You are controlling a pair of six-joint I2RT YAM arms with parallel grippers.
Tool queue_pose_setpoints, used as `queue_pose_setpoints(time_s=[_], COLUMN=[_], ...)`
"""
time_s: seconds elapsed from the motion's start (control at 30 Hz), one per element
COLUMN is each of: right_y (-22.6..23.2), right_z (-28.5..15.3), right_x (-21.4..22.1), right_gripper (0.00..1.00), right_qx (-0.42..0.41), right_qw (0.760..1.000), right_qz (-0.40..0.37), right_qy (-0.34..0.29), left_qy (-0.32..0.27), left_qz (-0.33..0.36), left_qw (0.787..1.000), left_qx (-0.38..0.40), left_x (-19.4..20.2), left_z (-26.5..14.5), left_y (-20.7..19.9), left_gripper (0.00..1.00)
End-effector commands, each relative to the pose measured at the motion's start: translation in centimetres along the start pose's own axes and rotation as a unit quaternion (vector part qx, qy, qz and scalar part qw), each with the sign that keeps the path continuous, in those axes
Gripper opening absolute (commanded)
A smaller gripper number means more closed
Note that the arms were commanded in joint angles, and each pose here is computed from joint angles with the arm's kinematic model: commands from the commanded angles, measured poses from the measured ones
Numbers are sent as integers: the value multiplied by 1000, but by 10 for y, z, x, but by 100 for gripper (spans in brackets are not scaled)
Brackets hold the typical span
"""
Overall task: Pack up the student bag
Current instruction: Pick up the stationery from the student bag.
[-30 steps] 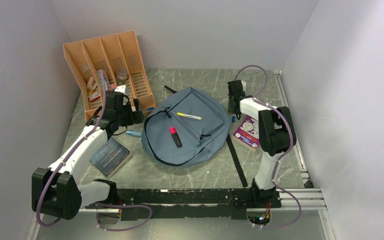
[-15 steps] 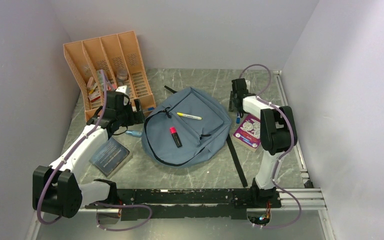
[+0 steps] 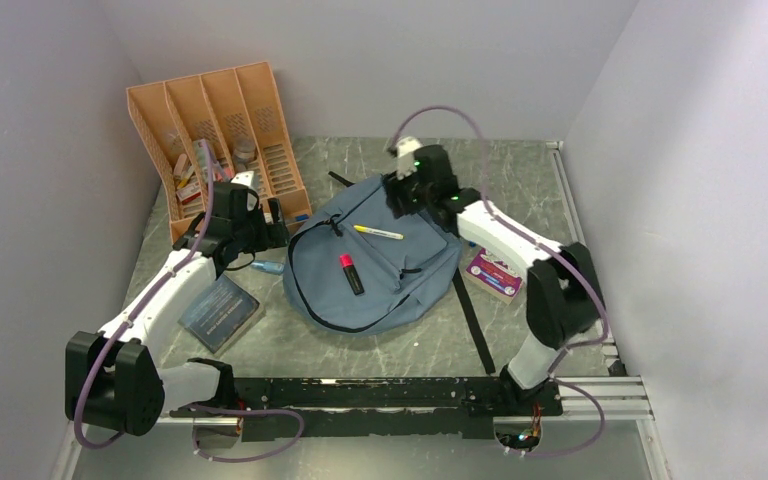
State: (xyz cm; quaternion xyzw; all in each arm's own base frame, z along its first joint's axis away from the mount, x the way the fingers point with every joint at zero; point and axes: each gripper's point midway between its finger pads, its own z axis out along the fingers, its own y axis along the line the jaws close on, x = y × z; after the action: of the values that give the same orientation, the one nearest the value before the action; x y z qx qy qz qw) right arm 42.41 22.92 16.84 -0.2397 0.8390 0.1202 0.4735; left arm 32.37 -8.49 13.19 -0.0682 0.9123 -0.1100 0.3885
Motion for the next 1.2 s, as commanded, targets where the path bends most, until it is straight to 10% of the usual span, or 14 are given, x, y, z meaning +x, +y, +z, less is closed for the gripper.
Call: queue_pose_setpoints(time_s=[0.0, 0.8, 1.17], right_y=[47, 86, 85], right_z=[21, 51, 48], right_x=[49, 89, 72], right_gripper=[60, 55, 22], right_qx=[-107, -168, -156], right_qw=[985, 962, 970], right_qz=[-104, -160, -143], right_qy=[84, 146, 116], left_qy=[-6, -8, -6], left_qz=[3, 4, 4], left_qw=[1000, 1000, 1000], left_qx=[13, 19, 19], left_x=[-7, -8, -7], left_z=[-2, -4, -3], left_y=[-3, -4, -5], left_gripper=[88, 88, 88])
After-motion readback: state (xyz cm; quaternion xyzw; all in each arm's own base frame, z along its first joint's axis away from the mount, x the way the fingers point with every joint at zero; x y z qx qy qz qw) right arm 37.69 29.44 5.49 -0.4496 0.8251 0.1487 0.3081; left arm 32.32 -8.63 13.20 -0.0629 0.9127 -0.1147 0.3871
